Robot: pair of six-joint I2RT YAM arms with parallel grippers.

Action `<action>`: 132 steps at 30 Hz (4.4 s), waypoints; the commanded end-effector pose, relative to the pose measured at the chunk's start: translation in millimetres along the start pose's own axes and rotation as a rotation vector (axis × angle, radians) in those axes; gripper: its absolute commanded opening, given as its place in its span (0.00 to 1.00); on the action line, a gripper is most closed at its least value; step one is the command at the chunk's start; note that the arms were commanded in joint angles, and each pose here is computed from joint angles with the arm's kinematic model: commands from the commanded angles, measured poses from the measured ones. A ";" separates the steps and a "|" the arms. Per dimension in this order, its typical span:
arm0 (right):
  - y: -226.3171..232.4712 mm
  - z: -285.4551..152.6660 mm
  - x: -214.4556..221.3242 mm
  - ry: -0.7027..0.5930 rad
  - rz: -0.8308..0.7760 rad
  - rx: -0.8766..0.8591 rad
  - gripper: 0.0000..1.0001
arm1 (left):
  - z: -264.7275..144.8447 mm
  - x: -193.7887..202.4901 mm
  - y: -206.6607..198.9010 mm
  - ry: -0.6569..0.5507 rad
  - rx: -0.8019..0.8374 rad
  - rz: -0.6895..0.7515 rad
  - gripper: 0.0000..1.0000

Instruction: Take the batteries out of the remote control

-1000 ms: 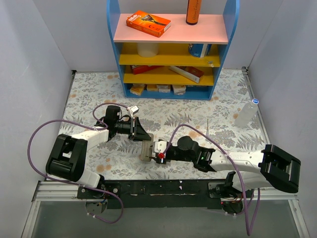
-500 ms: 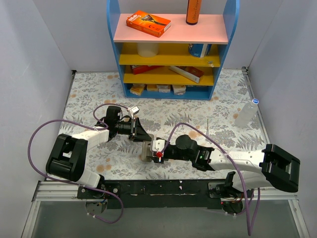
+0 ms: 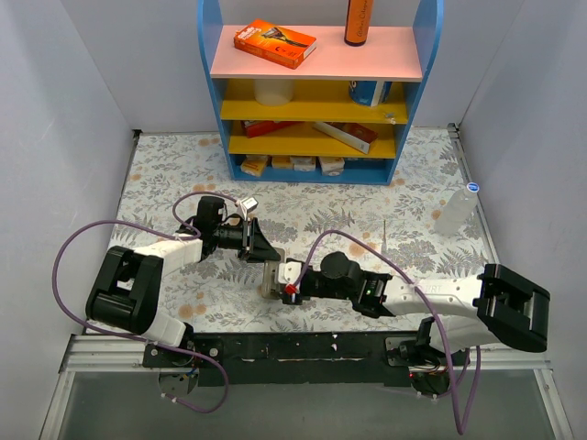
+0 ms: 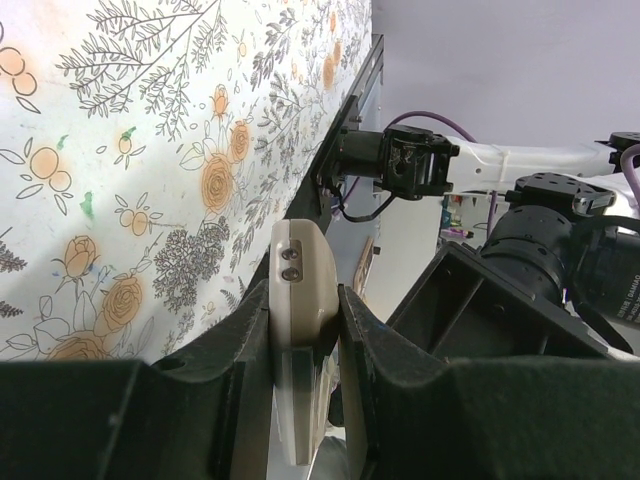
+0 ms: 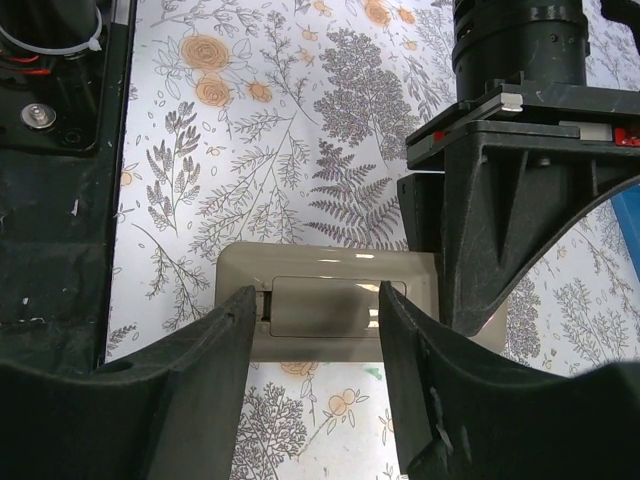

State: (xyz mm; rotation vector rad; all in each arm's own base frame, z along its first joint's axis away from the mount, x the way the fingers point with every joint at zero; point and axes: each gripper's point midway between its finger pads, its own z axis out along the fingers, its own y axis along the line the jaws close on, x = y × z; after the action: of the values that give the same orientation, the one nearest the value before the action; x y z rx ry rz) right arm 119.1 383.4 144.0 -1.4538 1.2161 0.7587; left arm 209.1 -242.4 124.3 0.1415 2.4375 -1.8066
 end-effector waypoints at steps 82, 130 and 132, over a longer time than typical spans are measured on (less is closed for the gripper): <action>-27.9 -22.3 59.2 0.160 0.135 0.482 0.53 | -29.5 -37.1 85.8 -0.180 -0.580 -0.056 0.00; -143.1 -201.6 165.5 0.645 0.828 1.249 0.52 | -80.1 -81.5 34.0 -0.521 -0.686 0.169 0.98; -146.8 -213.8 172.5 0.647 0.867 1.277 0.52 | -80.5 -81.4 29.6 -0.524 -0.675 0.185 0.98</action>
State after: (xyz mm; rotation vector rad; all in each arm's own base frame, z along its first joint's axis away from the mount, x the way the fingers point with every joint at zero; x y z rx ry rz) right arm 266.2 145.5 78.1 -0.1778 2.2358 -0.0901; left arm 287.1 -164.1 121.8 -0.1444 2.4250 -0.7810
